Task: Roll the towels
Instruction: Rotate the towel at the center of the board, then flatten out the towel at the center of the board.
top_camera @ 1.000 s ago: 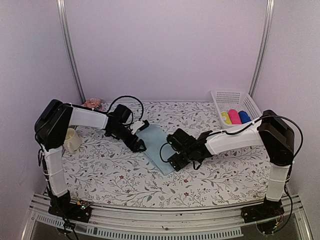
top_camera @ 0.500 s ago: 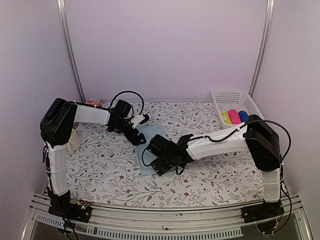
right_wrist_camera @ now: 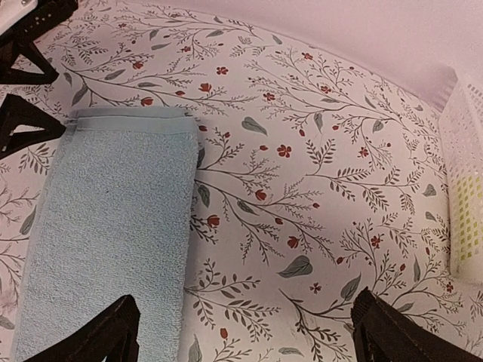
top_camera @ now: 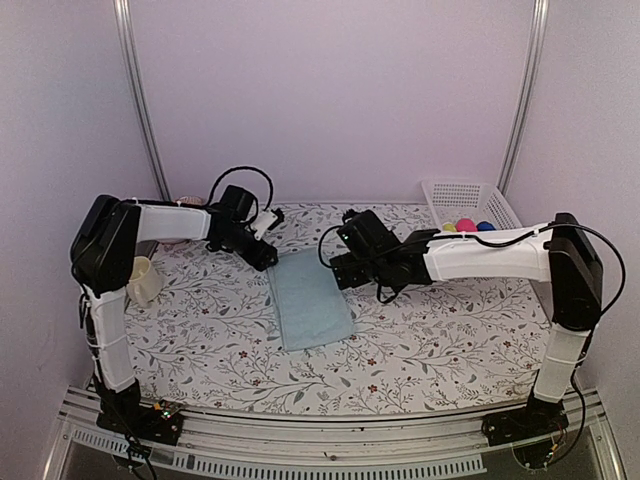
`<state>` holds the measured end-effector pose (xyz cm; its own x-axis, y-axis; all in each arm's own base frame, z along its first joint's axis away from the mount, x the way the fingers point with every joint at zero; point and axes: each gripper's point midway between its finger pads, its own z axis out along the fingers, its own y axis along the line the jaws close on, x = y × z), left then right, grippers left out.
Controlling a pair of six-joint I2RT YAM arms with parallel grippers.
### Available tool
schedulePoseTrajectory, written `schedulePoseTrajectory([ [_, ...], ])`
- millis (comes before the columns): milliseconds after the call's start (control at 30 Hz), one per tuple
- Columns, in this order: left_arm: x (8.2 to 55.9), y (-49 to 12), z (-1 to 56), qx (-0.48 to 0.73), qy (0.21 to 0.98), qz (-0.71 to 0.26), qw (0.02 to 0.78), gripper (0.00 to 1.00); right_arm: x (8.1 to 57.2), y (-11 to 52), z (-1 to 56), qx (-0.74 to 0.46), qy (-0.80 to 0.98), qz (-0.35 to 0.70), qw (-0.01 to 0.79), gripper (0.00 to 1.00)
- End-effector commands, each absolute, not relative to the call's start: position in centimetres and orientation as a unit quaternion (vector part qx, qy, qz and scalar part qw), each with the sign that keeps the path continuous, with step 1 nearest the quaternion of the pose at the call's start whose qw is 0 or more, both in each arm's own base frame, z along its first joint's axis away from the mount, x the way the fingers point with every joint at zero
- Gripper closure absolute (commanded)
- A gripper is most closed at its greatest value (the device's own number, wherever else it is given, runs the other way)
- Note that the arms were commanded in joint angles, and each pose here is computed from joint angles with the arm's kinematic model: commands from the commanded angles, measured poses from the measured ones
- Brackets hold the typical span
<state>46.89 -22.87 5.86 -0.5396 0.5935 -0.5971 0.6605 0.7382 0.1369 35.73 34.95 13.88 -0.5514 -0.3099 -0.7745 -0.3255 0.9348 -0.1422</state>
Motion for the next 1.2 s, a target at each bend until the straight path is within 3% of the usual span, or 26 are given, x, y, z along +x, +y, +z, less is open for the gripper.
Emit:
schedulePoseTrajectory([
  [0,45.2,-23.0,4.1,0.326,0.902,-0.101,0.264,0.21,35.7,34.9,14.0,-0.177,0.875,0.003,0.45,0.01],
  [400,43.6,-25.7,1.1,0.318,0.909,-0.194,0.186,0.33,34.8,32.3,13.5,-0.16,0.878,-0.019,0.451,0.01],
  [600,44.6,-27.8,0.1,0.342,0.896,-0.219,0.178,0.34,34.6,31.5,13.2,-0.156,0.879,-0.029,0.45,0.01],
  [767,47.5,-29.0,2.1,0.367,0.882,-0.2,0.219,0.23,34.6,31.2,12.4,-0.173,0.879,-0.039,0.444,0.01],
  [933,47.6,-27.6,8.2,0.376,0.854,-0.198,0.301,0.03,32.9,32.3,11.9,-0.257,0.86,0.005,0.441,0.01],
  [1167,40.3,-25.1,14.8,0.518,0.733,-0.151,0.414,0.03,28.9,34.7,12.8,-0.385,0.81,0.106,0.429,0.01],
])
